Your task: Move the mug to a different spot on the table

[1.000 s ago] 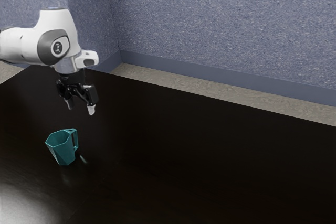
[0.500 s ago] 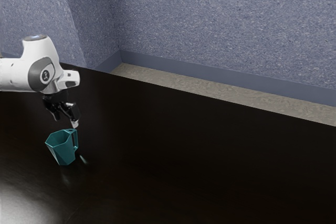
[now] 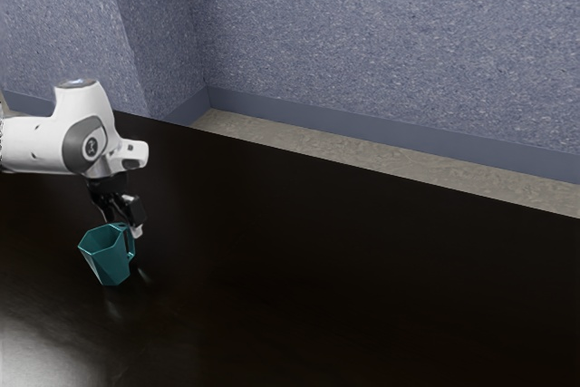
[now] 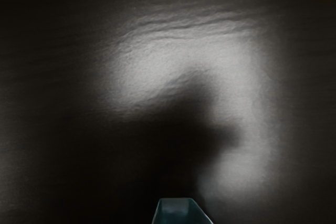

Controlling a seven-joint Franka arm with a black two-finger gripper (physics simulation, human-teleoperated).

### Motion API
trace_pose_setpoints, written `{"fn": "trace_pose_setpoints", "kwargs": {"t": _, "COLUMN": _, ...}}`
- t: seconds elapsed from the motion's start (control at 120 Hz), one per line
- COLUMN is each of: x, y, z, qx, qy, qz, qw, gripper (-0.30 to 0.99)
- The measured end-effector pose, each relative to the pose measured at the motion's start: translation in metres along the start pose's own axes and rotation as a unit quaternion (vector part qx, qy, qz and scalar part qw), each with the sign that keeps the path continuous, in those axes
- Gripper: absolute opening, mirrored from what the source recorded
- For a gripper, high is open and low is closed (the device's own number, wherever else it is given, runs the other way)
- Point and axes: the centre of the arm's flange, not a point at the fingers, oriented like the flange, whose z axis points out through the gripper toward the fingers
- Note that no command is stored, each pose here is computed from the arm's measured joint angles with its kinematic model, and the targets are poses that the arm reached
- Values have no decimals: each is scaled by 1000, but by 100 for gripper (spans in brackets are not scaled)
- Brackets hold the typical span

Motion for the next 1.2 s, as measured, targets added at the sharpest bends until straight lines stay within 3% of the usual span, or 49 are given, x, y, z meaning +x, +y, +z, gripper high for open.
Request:
{"fn": "trace_pose_setpoints", "kwargs": {"t": 0.767, "x": 7, "y": -2, "z": 36, "qx": -11, "qy": -20, "qz": -1, "qw": 1000, "gripper": 67}}
{"fn": "trace_pose_setpoints", "kwargs": {"t": 1.2, "x": 4, "y": -8, "z": 39, "qx": -8, "qy": -25, "qz": -12, "qw": 1000, "gripper": 53}}
